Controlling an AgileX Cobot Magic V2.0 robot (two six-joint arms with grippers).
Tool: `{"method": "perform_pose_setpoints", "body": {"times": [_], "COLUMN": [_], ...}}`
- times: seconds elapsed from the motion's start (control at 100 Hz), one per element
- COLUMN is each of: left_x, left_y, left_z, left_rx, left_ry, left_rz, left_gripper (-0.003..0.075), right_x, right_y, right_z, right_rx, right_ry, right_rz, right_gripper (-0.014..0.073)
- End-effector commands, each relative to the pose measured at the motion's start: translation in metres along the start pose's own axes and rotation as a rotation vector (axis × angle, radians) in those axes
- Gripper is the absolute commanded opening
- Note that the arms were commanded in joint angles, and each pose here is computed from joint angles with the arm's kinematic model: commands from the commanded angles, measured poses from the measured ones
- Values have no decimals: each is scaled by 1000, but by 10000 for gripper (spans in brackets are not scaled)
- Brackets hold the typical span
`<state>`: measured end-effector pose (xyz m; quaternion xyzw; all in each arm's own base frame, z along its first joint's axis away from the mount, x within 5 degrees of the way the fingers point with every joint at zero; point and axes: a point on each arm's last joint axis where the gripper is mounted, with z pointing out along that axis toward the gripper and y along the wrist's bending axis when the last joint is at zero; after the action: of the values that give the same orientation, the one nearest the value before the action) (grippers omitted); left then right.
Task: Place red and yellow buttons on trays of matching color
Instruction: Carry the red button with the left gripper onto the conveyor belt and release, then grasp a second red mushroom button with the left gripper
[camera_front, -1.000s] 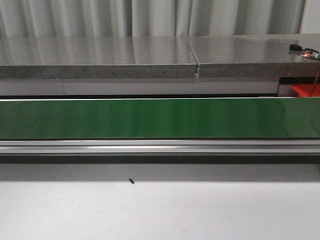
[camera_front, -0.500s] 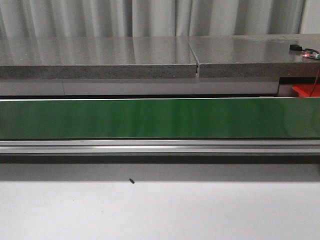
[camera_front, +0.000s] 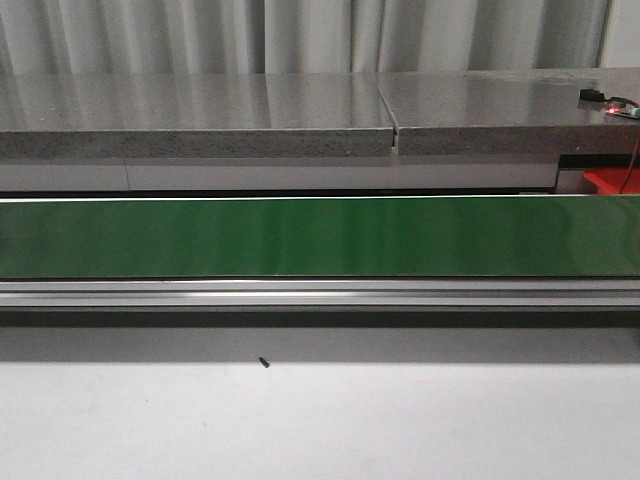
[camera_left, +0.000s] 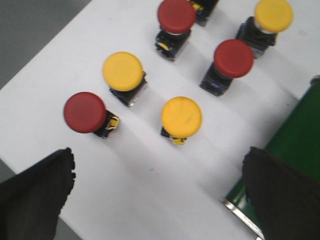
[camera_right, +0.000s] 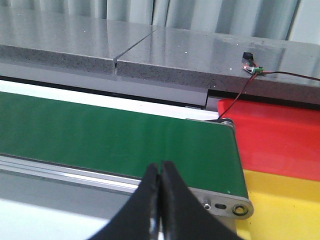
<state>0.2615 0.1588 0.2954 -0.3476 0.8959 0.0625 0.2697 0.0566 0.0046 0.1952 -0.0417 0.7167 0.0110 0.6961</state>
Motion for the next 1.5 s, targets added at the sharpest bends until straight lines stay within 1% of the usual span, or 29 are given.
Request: {"method": "perform_pose_setpoints", "body": {"times": [0.0,0.22,0.38,0.76,1.06,1.49], "left_x": [-12,-17,-18,-15,-9,-17], "left_y": [10,28,38,43,46,46], "left_z": [-18,-9,9,59,87,89], "left_rx": [3,-24,-44,-60,-81,-73], "left_ry": [-130,-167,-138,-38,32,-53], "left_rz": [-42,-93,-123,-131,-139,-122], "left_gripper": [659,659,659,659,659,659], "right_x": [-14,-14,-14,-14,-14,-14], "right_y": [-2,-2,-2,-2,-2,-2], "right_z": [-3,-3,-3,-3,-3,-3], "right_rx": [16,16,16,16,16,16], "right_ry": [-116,-116,-116,-116,-116,-116], "right_rz": [-13,-13,-13,-13,-13,-13], "right_gripper": [-69,-69,-69,-69,-69,-69]}}
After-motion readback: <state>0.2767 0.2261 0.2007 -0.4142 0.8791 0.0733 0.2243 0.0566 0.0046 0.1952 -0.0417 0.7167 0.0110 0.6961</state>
